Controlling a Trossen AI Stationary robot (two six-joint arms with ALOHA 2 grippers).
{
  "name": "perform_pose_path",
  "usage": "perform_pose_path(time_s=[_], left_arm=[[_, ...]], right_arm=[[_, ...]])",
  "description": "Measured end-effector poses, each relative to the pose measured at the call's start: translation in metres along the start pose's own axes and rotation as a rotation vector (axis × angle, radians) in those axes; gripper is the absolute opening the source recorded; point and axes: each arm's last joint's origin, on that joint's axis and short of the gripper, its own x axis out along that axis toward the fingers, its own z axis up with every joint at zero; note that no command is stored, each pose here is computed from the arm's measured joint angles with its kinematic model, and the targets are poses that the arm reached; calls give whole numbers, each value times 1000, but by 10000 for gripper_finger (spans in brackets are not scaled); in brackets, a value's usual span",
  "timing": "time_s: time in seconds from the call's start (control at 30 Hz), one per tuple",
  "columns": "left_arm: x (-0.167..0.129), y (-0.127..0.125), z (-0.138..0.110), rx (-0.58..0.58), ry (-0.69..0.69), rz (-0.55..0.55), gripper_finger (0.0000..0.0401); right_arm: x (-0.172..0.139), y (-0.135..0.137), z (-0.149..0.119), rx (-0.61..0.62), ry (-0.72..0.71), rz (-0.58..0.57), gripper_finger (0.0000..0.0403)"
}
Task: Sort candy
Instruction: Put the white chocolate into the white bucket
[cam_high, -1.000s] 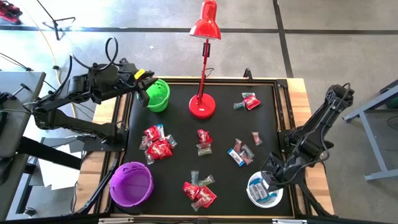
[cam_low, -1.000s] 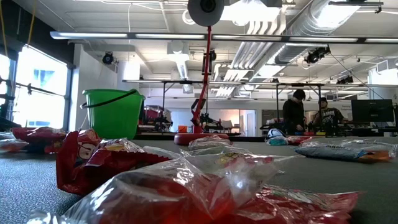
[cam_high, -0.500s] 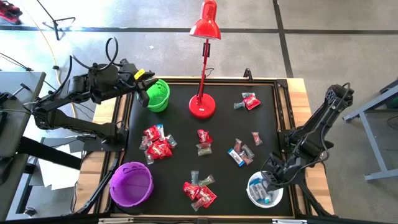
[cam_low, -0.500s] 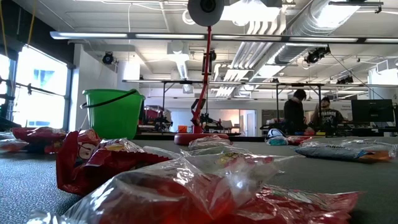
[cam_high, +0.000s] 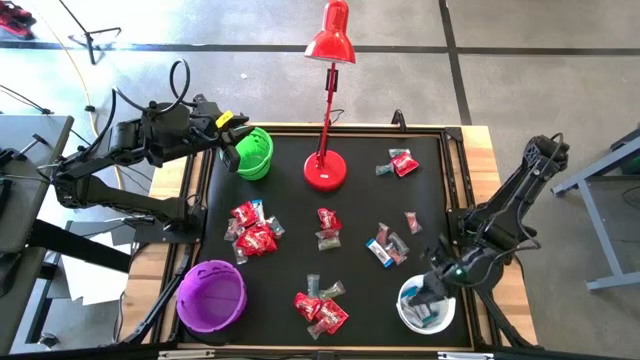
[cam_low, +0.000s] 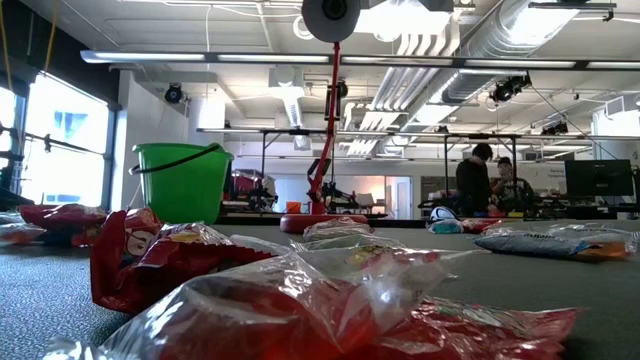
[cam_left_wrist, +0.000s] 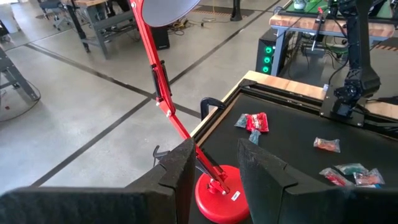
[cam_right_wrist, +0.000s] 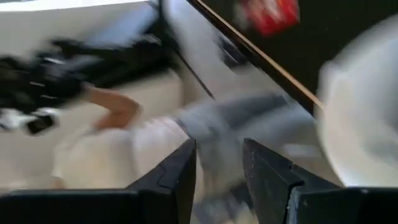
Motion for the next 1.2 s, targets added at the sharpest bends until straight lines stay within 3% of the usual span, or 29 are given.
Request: perform_pose_path(time_s=[0.1,0.2,0.3,0.47,0.63,1.2], left_arm=[[0,0,0,1,0,0,106],[0,0,0,12,0,0,106],[0,0,0,18,-1,0,106],[0,0,0,17,-1,1,106],[0,0,0,7,-1,1,106],[0,0,0,-46,-4,5,106]], right_arm=[[1,8,7,-75,-100,77,125],[4,10,18,-134,-211,77,125],[6,5,36,-154,-314,-2,125],[6,-12,67,-107,-380,-242,125],[-2,-28,93,-85,-390,-477,125],[35,-61,156,-186,-103,-789,125]])
